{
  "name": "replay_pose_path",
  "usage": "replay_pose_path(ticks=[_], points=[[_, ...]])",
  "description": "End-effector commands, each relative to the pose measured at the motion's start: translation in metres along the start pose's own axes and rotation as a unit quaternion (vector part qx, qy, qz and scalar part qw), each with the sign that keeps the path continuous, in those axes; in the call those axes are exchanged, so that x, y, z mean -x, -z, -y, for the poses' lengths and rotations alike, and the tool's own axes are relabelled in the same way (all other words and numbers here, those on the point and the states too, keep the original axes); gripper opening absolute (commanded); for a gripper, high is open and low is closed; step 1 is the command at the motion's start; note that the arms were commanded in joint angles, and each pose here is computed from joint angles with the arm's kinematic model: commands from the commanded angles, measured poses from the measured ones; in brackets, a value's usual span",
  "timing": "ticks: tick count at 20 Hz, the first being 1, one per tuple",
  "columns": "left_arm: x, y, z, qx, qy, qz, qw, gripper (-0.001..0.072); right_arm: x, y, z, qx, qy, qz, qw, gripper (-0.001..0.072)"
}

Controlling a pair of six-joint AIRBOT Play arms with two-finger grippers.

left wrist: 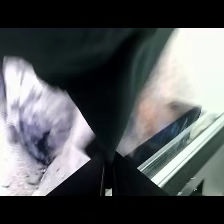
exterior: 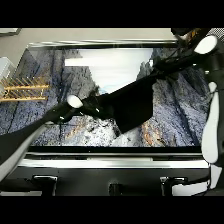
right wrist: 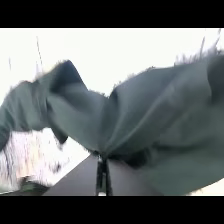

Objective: Fold the clothes and pants, and hang the long-sleeved shirts on hangers.

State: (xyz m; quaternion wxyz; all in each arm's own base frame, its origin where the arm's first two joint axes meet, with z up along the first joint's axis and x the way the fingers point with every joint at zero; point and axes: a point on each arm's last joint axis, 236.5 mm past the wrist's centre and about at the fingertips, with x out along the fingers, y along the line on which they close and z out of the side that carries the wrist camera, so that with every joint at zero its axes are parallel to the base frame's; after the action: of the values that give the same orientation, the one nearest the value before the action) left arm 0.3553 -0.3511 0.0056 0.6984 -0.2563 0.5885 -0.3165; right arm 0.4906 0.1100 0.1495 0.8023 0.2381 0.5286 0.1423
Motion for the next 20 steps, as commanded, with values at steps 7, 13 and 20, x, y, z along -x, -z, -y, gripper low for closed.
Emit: replay_pose_path(ticks=[7, 13, 20], points=[[0.382, -0.061, 0.143, -0.183, -0.018, 0.370, 0.911, 0.0013, 0.239, -0.037, -0.042, 0.047, 0.039, 0.335, 0.940, 0.0026], [0.509, 0.017, 0.199, -0.201, -0.020, 0.526, 0.826, 0.0013, 0.413, 0.055, -0.130, 0.124, -0.029, 0.523, 0.843, 0.0026], [0.537, 0.035, 0.190, -0.176, -0.057, 0.571, 0.799, 0.0013, 0.469, 0.091, -0.154, 0.128, -0.071, 0.590, 0.794, 0.0026]])
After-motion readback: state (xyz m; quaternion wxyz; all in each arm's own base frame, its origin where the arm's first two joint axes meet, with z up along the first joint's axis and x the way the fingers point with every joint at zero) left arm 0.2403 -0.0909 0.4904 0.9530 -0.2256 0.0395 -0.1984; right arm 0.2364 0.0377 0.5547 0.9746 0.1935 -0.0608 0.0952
